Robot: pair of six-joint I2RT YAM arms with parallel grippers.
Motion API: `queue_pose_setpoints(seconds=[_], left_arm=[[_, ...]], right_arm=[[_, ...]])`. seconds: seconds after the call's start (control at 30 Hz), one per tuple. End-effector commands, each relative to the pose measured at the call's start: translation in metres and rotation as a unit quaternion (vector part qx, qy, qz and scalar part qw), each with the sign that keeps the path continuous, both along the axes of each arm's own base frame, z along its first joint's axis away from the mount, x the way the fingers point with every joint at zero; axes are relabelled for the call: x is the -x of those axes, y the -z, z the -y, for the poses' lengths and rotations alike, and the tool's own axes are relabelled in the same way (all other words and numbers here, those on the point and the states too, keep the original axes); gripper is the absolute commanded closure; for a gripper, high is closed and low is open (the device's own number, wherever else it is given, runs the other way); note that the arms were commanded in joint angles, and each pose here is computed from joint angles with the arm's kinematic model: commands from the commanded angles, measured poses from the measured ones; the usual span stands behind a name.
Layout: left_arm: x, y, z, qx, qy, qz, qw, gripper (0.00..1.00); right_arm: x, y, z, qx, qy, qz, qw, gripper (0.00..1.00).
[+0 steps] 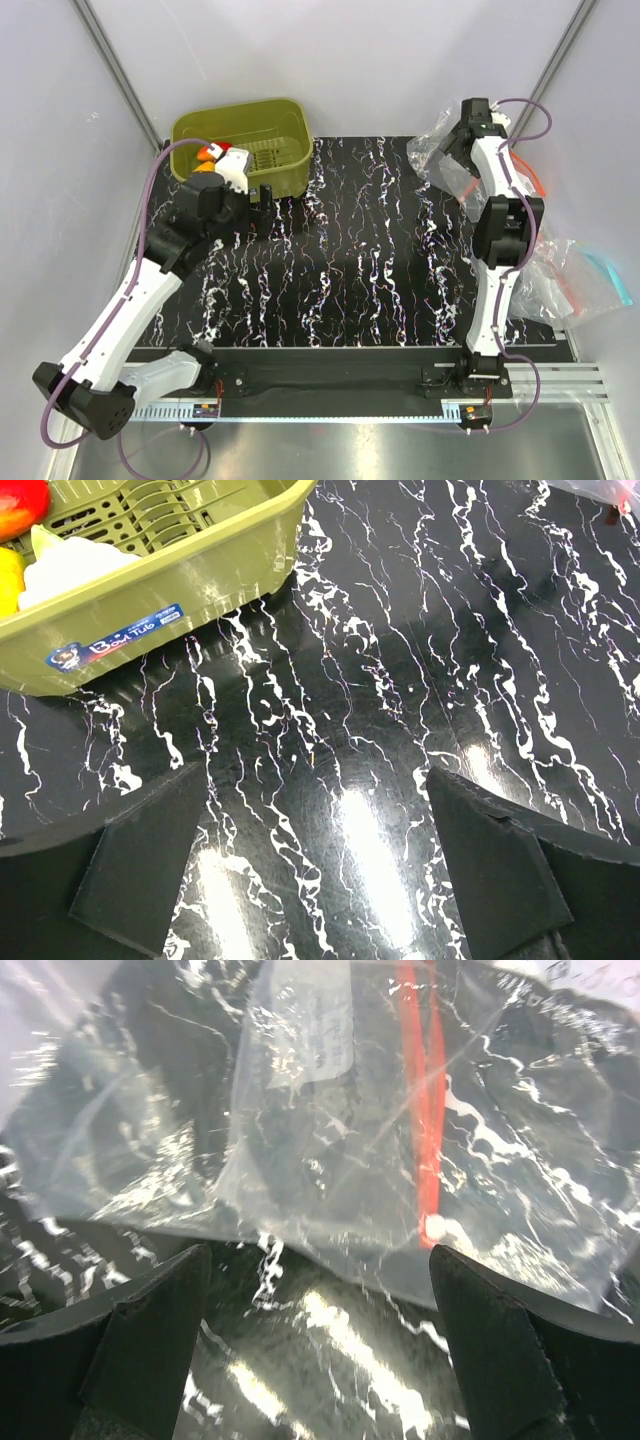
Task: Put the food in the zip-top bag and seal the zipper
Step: Move the zipper food storage bag to the center of the board.
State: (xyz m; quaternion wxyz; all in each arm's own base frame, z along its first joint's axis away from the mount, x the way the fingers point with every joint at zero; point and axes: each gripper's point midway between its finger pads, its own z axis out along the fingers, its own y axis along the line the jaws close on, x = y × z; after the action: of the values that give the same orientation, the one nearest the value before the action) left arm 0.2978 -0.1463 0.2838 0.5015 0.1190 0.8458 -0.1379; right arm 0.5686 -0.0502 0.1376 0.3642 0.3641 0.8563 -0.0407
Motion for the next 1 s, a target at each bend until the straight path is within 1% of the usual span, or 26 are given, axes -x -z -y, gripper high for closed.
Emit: queue_pose_setpoints(seconds=[0.0,0.23,0.3,0.33,0.37,0.4,0.43,0.47,0.5,0.53,0.6,0.63,0.7,0.73,0.77,0.8,0.83,0.87,0.9,0.93,0.97], left_arm=[[0.008,-0.026,-0.006,0.009,0.005,0.039,0.999,0.01],[0.017,-0.029,-0.011,0.010,0.001,0.041,0.999,0.01],[0.017,-0.029,-0.011,0.010,0.003,0.039,0.999,0.01],[0.018,-0.029,-0.009,0.011,0.006,0.037,0.999,0.01],[0.018,-0.028,-0.009,0.011,0.008,0.036,0.999,0.01],[0.018,-0.028,-0.008,0.012,0.010,0.035,0.999,0.01],[0.019,-0.029,-0.007,0.013,0.012,0.035,0.999,0.01],[0.019,-0.028,-0.007,0.013,0.014,0.034,0.999,0.01],[0.019,-0.029,-0.006,0.013,0.016,0.037,0.999,0.01],[0.018,-0.029,-0.005,0.013,0.019,0.036,0.999,0.01],[0.017,-0.031,-0.004,0.012,0.023,0.039,0.999,0.01],[0.016,-0.030,-0.003,0.012,0.025,0.038,0.999,0.01],[0.013,-0.033,-0.001,0.012,0.026,0.042,0.999,0.01],[0.011,-0.034,0.000,0.014,0.025,0.042,0.999,0.01],[0.012,-0.034,0.004,0.018,0.035,0.038,0.998,0.01],[0.013,-0.034,0.004,0.017,0.036,0.034,0.999,0.01],[0.012,-0.036,0.004,0.019,0.031,0.033,0.999,0.01],[0.012,-0.035,0.003,0.020,0.028,0.029,0.999,0.01],[0.013,-0.035,0.003,0.021,0.026,0.029,0.999,0.01],[0.014,-0.034,0.002,0.023,0.027,0.029,0.999,0.01],[0.014,-0.035,0.003,0.026,0.028,0.032,0.999,0.01]], right_arm=[[-0.026,-0.003,0.001,0.008,-0.008,0.036,0.999,0.02],[-0.057,0.019,-0.005,0.008,-0.043,0.068,0.997,0.03],[-0.061,0.029,-0.004,0.011,-0.043,0.063,0.997,0.10],[-0.061,0.033,-0.003,0.013,-0.042,0.056,0.997,0.24],[-0.061,0.043,-0.002,0.015,-0.041,0.044,0.998,0.32],[-0.061,0.041,-0.002,0.017,-0.043,0.041,0.998,0.43],[-0.061,0.040,-0.002,0.018,-0.047,0.040,0.998,0.70],[-0.060,0.035,-0.007,0.026,-0.077,0.038,0.996,0.84],[-0.060,0.031,-0.014,0.032,-0.102,0.038,0.994,0.95],[-0.057,0.025,-0.016,0.058,-0.126,0.031,0.990,1.00],[-0.049,0.010,-0.021,0.071,-0.150,0.033,0.986,1.00],[-0.044,0.003,-0.042,0.061,-0.177,0.037,0.982,1.00],[-0.025,-0.013,-0.060,0.055,-0.208,0.045,0.976,1.00],[-0.017,-0.021,-0.081,0.054,-0.238,0.052,0.968,1.00],[-0.001,-0.030,-0.098,0.051,-0.284,0.061,0.956,1.00],[0.010,-0.034,-0.111,0.048,-0.311,0.061,0.947,1.00],[0.025,-0.037,-0.141,0.027,-0.359,0.065,0.931,1.00],[0.049,-0.042,-0.151,0.020,-0.396,0.065,0.916,1.00],[0.064,-0.044,-0.163,0.008,-0.423,0.066,0.904,1.00],[0.082,-0.048,-0.183,-0.009,-0.463,0.072,0.883,1.00],[0.110,-0.051,-0.191,-0.024,-0.485,0.071,0.871,1.00]])
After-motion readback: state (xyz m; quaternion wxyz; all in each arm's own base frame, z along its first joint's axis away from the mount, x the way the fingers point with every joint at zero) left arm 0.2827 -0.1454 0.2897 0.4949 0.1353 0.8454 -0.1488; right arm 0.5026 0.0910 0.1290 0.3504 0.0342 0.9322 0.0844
